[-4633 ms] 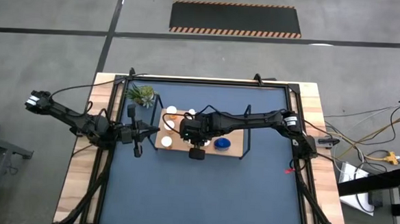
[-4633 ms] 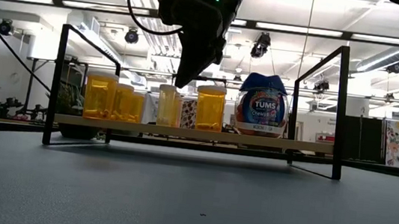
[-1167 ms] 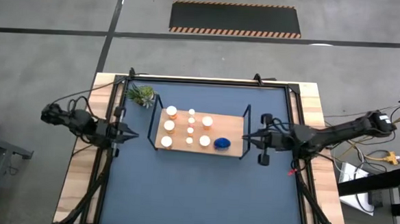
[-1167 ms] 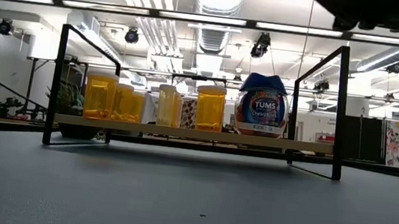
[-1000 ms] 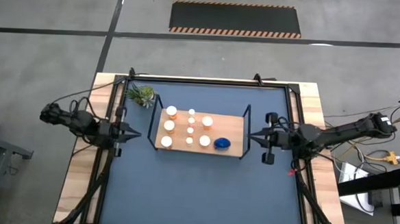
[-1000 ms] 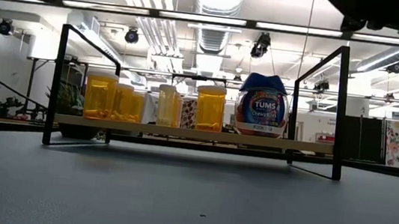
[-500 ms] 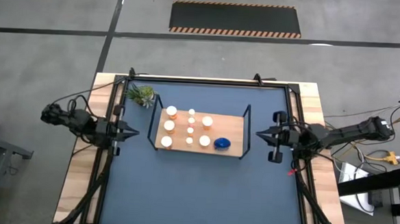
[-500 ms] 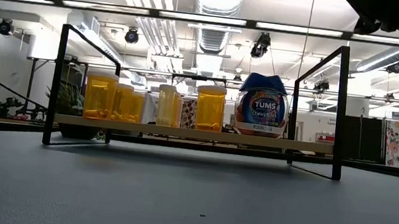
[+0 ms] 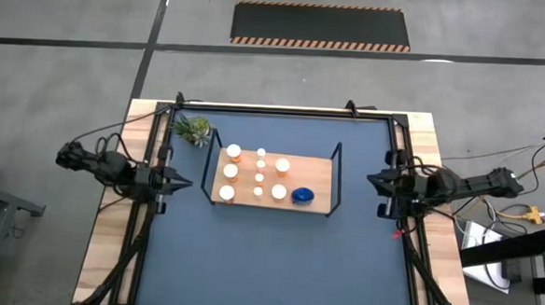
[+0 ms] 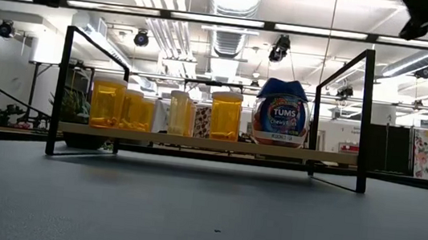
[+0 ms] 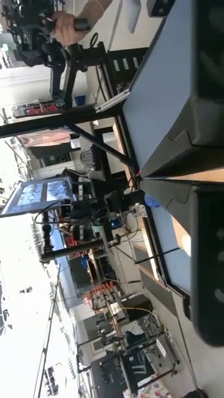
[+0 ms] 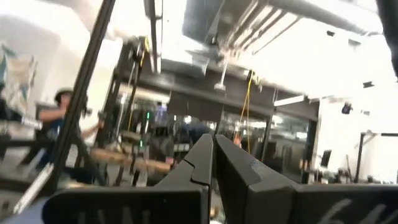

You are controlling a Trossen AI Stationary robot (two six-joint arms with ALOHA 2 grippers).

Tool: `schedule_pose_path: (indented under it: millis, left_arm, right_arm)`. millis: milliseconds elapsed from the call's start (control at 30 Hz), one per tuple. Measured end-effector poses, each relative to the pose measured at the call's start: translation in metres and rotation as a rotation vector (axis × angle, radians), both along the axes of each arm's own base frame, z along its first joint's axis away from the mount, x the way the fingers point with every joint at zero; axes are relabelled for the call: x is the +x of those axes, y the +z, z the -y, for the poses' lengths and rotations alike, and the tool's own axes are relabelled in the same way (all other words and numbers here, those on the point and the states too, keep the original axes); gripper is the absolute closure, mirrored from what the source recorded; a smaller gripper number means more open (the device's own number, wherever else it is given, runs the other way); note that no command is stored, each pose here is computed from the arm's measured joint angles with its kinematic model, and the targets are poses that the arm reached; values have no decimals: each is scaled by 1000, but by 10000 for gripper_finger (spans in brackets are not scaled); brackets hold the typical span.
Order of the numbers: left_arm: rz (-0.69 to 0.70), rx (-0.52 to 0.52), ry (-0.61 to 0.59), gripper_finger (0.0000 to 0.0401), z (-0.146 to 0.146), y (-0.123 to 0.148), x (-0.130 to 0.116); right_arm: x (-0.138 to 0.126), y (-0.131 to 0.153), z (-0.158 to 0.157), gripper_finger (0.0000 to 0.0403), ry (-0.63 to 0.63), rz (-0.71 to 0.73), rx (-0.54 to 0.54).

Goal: Pick and place medicine bottles onto shelf by color
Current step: Return to Home Position

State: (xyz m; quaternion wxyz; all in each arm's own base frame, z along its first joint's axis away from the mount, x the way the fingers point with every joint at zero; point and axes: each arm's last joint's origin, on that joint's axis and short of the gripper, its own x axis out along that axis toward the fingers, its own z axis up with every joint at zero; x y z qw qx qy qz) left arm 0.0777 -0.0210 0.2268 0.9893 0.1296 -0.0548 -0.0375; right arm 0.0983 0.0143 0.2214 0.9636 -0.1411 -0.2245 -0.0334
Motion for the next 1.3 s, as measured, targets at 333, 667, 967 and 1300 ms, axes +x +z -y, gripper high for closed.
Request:
schedule_pose_path:
  millis: [333, 667, 967, 1300]
  left_arm:
    - [-13, -22, -3, 401, 2, -13, 4]
    - [-5, -24, -3, 401, 3, -22, 8]
    - [0, -28, -3, 401, 4, -28, 10]
    - [40, -43, -4, 401, 6, -45, 15]
  right_arm:
    - [-6, -6, 1, 394, 5, 4, 10]
    - [-4, -12, 1, 394, 6, -22, 6]
    - [-3, -15, 1, 394, 14, -53, 20]
    - [0, -20, 0, 394, 17, -117, 38]
